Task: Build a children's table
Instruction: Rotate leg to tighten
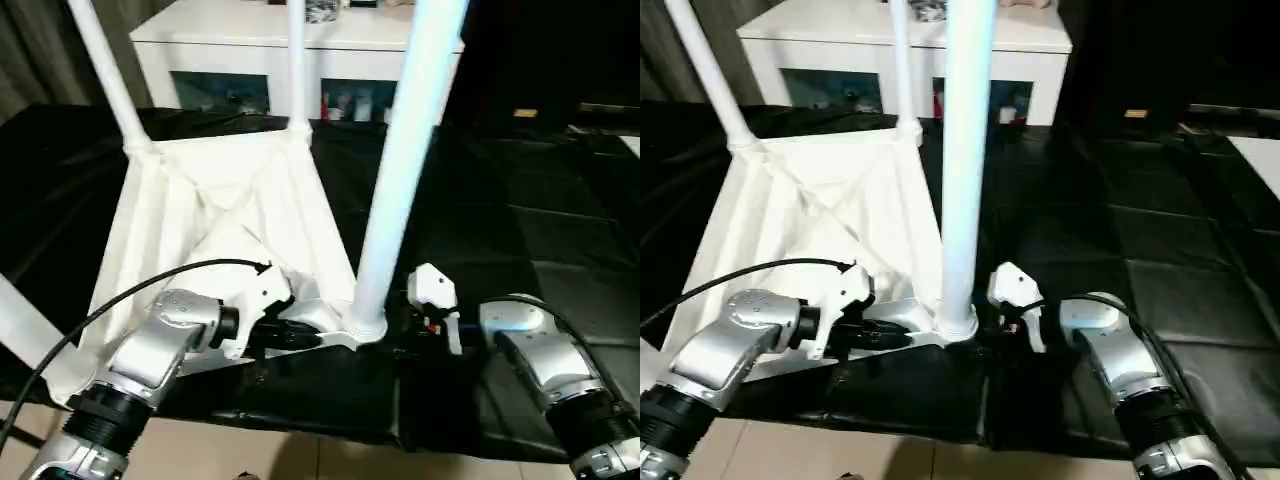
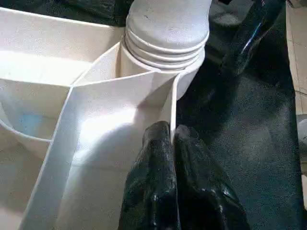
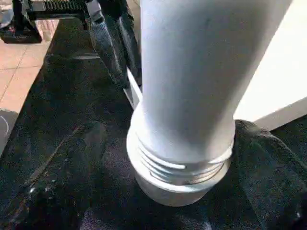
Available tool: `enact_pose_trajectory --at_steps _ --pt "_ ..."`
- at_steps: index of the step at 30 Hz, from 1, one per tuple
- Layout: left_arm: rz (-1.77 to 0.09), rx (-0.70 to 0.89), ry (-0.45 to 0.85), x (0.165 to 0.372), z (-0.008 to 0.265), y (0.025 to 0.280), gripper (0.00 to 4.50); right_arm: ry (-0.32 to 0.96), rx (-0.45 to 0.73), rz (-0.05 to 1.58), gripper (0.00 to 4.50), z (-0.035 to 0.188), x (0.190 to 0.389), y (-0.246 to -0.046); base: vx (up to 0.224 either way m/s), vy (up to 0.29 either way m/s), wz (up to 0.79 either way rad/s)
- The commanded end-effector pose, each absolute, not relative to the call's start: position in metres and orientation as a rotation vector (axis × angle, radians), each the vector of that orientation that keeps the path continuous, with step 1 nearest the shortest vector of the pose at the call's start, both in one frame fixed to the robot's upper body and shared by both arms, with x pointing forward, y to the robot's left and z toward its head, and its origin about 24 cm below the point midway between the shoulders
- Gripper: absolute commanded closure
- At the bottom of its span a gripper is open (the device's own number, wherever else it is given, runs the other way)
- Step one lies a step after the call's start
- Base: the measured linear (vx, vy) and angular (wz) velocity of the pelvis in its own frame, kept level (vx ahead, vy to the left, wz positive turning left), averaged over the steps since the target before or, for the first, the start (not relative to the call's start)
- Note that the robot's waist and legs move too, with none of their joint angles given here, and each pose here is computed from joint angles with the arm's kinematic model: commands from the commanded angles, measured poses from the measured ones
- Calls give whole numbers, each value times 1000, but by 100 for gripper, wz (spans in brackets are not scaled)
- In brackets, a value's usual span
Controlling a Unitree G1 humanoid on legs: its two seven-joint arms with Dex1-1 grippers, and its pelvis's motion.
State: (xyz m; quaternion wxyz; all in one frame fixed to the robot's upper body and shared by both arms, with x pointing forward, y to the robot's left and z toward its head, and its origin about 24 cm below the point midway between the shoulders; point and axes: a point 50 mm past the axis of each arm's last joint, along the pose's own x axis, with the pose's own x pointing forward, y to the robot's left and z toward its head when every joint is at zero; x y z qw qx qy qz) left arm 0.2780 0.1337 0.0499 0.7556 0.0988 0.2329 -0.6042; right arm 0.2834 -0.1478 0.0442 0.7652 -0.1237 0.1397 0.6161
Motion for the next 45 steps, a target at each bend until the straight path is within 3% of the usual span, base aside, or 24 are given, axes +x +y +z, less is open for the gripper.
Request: enact_pose_trajectory --at_steps 1,9,27,34,37,40,45 --pt "-1377 200 410 279 67 123 450 301 -286 1343 32 43 285 -143 0 0 0" --pt "-1377 195 415 279 66 124 450 258 -234 1307 32 48 290 -142 0 0 0" --pt "-1344 196 423 280 64 125 450 268 -192 1274 171 43 291 -140 0 0 0" --pt "-1103 220 418 302 54 124 450 266 -176 1053 178 35 303 -133 0 0 0" --pt "-851 263 431 325 48 119 450 274 -147 821 178 29 310 -119 0 0 0" --pt "-718 288 402 340 49 109 450 301 -148 645 178 22 315 -114 0 0 0" --pt "-651 309 349 352 53 90 450 284 -189 455 178 20 322 -107 0 0 0"
